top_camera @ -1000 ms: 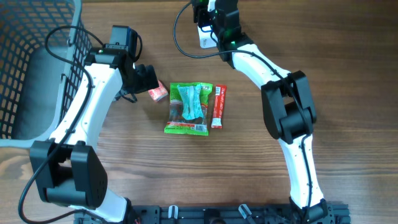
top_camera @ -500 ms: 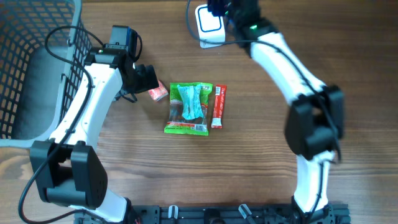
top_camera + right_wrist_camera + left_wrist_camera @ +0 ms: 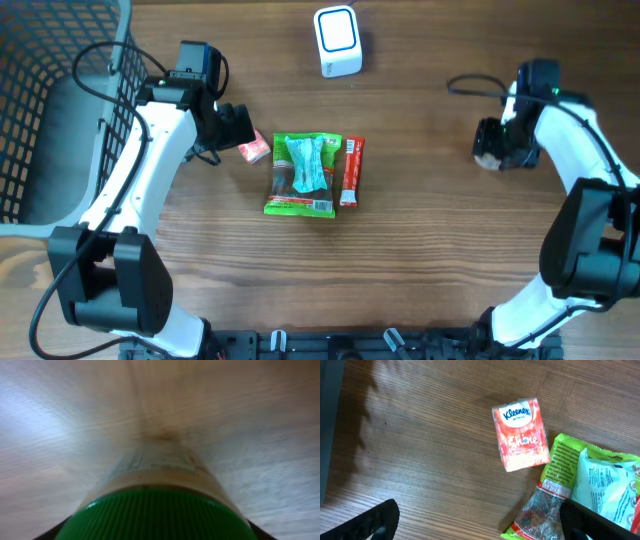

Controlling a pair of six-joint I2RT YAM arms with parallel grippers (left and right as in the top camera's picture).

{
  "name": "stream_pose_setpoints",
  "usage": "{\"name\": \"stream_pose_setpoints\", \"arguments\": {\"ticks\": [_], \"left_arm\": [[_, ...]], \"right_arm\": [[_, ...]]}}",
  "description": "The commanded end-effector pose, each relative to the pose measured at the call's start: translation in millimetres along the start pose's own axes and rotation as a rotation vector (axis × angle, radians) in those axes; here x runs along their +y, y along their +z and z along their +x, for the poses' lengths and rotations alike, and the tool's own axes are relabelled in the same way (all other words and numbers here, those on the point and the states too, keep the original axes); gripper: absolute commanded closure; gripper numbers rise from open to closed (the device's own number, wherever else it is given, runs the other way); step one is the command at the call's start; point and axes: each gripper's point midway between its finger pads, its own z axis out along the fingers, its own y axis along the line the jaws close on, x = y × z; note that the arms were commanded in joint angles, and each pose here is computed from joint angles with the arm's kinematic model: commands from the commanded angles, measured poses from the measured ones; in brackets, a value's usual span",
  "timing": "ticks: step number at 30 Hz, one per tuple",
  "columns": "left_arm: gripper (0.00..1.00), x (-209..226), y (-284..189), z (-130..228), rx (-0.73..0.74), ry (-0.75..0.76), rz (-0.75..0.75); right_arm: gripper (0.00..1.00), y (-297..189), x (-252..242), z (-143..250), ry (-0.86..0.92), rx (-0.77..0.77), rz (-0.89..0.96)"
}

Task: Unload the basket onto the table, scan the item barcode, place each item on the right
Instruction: 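Carry jar with right gripper to table right side and release, then move right gripper to red snack stick and grasp it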

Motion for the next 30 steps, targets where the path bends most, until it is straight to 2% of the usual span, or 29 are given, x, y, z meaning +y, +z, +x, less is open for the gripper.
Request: {"name": "stream_pose_setpoints", "arguments": {"ticks": [1,4,6,9,12,15,17,18,22,24,25,27,28,30], "left_arm": [[0.0,-1,-8,-5,-0.023,0.009,0.011],[0.0,-1,-8,-5,-0.023,0.009,0.011],[0.0,-1,-8,-5,-0.023,0.009,0.01],[0.0,-1,-8,-5,-0.023,0.009,0.01],[0.0,-1,-8,-5,-0.023,0.009,0.011],[0.0,-1,-8,-5,-0.023,0.009,0.011],[0.0,-1,-8,-5,-0.023,0.009,0.011],[0.0,-1,-8,-5,-0.023,0.009,0.01],[0.0,-1,-8,-5,-0.023,0.009,0.011],[0.0,-1,-8,-5,-0.023,0.009,0.011],[0.0,-1,-8,-5,-0.023,0.009,0.011],[0.0,-1,-8,-5,-0.023,0.009,0.011],[0.0,-1,-8,-5,-0.023,0.009,0.011],[0.0,-1,-8,-5,-0.023,0.009,0.011]], "right_arm": [[0.52,15,3,17,-0.005,0.024,-0.024],[0.24,-3,3,11,-0.016,0.025,-0.017],[0.15,-31,4,-1,-0.03,0.007,-0.018],[0.13,-88,8,-21,-0.034,-0.035,-0.025],[0.13,-131,38,-19,-0.043,-0.028,-0.198],[0.14,-137,90,2,-0.102,0.04,-0.385],[0.11,-130,119,20,-0.152,0.086,-0.391],[0.0,-125,135,28,-0.159,0.103,-0.395],[0.0,-102,195,65,-0.161,0.152,-0.406],[0.26,-82,222,90,-0.194,0.168,-0.415],[0.32,-73,230,100,-0.194,0.174,-0.419],[0.67,-51,241,119,-0.176,0.18,-0.428],[0.73,-42,242,124,-0.158,0.181,-0.431],[0.72,-28,244,130,-0.155,0.169,-0.444]]}}
